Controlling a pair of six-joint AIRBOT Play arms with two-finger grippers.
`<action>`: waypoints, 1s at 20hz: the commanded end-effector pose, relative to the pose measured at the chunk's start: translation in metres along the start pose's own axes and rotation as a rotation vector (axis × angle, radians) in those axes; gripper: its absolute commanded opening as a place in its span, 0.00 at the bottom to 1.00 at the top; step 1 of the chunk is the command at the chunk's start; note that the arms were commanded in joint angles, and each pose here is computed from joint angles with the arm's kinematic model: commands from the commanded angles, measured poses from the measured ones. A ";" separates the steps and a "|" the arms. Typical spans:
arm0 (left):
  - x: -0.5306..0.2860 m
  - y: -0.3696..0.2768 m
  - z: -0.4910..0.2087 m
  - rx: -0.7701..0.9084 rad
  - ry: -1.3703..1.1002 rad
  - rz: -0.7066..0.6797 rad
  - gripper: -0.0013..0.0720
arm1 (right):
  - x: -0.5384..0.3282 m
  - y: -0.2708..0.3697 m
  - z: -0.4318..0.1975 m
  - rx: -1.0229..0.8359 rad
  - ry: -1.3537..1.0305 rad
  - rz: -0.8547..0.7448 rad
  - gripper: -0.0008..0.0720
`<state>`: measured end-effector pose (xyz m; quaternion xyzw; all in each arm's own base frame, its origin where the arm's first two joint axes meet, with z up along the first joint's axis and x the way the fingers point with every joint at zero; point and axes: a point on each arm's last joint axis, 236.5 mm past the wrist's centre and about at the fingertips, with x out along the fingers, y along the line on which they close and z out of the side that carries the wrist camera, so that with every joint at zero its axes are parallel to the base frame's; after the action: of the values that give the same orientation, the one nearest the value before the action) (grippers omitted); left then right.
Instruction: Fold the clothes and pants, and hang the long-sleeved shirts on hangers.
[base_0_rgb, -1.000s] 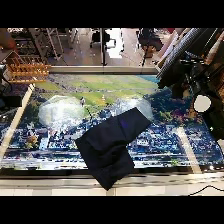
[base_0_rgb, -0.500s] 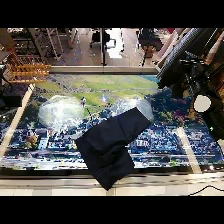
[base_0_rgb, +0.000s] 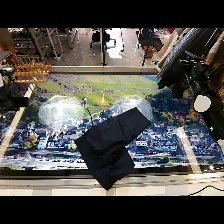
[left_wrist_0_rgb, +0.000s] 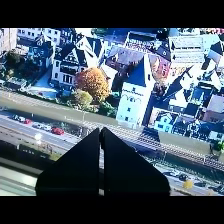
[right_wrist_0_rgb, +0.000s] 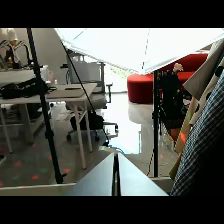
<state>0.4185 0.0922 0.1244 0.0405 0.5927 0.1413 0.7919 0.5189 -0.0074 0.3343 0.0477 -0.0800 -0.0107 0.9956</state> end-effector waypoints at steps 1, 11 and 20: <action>0.016 -0.021 -0.011 0.026 0.081 -0.070 0.09 | 0.000 0.003 -0.002 0.146 0.005 0.003 0.03; -0.017 -0.131 -0.018 0.125 -0.050 -0.565 0.48 | -0.058 0.026 0.069 0.124 -0.031 0.085 0.03; 0.049 -0.173 -0.116 0.004 -0.001 -0.664 0.83 | -0.127 0.020 -0.143 0.063 0.874 0.177 0.66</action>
<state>0.3645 -0.0569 0.0284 -0.1293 0.5691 -0.1116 0.8043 0.4464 0.0308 0.2890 0.0797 0.1262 0.0751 0.9859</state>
